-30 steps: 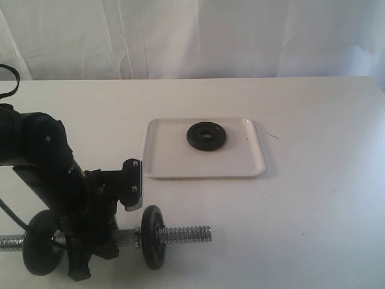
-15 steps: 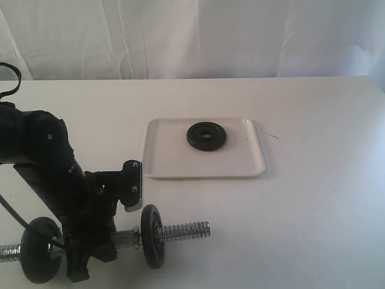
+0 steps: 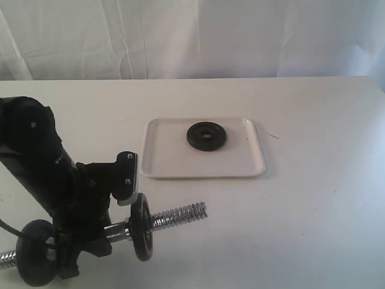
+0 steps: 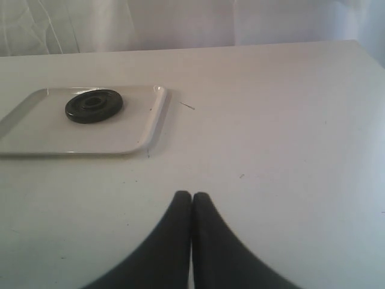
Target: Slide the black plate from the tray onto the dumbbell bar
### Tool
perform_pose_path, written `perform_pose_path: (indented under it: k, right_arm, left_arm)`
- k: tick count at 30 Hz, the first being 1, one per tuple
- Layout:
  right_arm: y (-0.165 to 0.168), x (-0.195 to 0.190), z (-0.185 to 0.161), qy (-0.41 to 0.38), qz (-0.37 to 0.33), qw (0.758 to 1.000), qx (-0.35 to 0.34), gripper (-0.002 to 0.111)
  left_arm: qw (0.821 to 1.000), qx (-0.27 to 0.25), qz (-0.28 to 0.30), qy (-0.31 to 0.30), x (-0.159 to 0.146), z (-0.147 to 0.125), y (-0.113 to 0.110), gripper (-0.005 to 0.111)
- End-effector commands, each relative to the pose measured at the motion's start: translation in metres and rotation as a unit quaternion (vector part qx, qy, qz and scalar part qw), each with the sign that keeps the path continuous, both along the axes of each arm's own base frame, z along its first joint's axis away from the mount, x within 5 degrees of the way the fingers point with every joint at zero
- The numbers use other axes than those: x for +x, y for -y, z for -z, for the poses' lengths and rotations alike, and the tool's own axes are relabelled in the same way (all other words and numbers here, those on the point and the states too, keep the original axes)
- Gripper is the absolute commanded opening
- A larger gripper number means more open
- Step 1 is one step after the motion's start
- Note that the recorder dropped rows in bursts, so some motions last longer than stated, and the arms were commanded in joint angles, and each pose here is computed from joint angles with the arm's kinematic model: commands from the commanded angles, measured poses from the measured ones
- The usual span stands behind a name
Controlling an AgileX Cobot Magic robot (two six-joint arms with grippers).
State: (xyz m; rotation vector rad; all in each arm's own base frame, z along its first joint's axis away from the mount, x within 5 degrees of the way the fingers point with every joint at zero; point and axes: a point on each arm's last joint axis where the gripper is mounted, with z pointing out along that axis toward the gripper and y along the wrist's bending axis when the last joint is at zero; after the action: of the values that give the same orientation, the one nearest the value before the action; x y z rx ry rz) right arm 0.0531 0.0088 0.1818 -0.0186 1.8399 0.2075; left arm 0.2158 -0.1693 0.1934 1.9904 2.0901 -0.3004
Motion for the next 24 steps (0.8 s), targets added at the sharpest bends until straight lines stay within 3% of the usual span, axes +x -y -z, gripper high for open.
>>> perform_pose_path:
  k: [1, 7, 24]
  right_arm:
    - [0.000, 0.000, -0.001, 0.005, -0.001, 1.000, 0.000, 0.000]
    - [0.000, 0.000, -0.001, 0.005, -0.001, 1.000, 0.000, 0.000]
    - [0.000, 0.001, -0.006, 0.036, 0.000, 0.999, 0.005, 0.000]
  left_arm:
    - [0.998, -0.047, -0.033, 0.011, -0.006, -0.028, 0.003, 0.000]
    - [0.996, -0.062, -0.069, 0.013, -0.009, -0.038, 0.002, 0.000]
    - [0.993, -0.075, -0.095, 0.009, -0.011, -0.044, 0.001, 0.000]
